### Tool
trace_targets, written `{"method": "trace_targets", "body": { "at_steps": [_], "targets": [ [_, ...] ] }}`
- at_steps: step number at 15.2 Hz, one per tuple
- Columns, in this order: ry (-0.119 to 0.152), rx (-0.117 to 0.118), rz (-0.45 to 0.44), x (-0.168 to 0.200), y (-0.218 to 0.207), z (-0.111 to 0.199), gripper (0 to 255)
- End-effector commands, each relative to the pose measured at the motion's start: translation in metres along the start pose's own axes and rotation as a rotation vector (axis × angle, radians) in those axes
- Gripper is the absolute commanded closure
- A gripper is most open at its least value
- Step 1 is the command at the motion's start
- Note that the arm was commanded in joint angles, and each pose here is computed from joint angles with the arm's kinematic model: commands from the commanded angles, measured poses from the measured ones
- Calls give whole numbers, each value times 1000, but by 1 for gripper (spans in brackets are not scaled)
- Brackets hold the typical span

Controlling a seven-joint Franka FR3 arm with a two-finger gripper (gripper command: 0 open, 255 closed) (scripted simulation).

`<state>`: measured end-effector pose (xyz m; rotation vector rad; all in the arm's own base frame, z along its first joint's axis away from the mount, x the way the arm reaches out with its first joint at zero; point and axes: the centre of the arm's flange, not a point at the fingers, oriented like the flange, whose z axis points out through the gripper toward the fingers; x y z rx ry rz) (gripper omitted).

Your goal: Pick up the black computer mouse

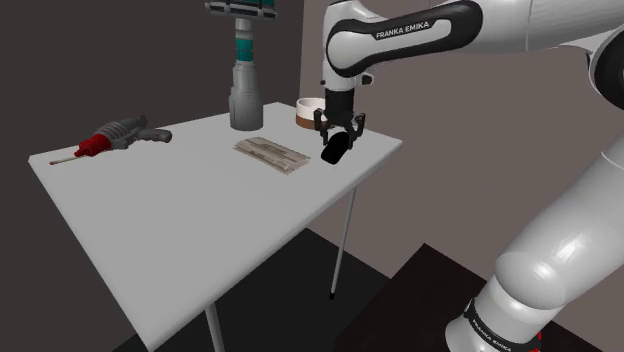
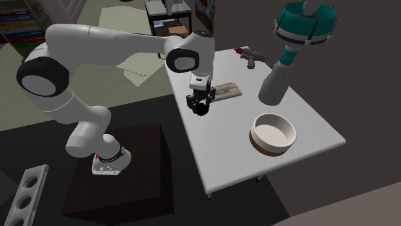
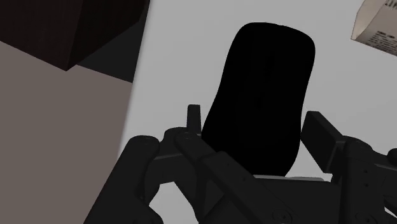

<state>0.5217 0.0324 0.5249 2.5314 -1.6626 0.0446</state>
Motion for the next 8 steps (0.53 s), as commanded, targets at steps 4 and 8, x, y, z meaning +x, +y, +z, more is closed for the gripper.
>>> {"method": "trace_targets", "body": {
  "at_steps": [4,8],
  "targets": [
    [0,0,0,3,2,-27,255],
    [0,0,0,4,3,-38,255]
  ]
}}
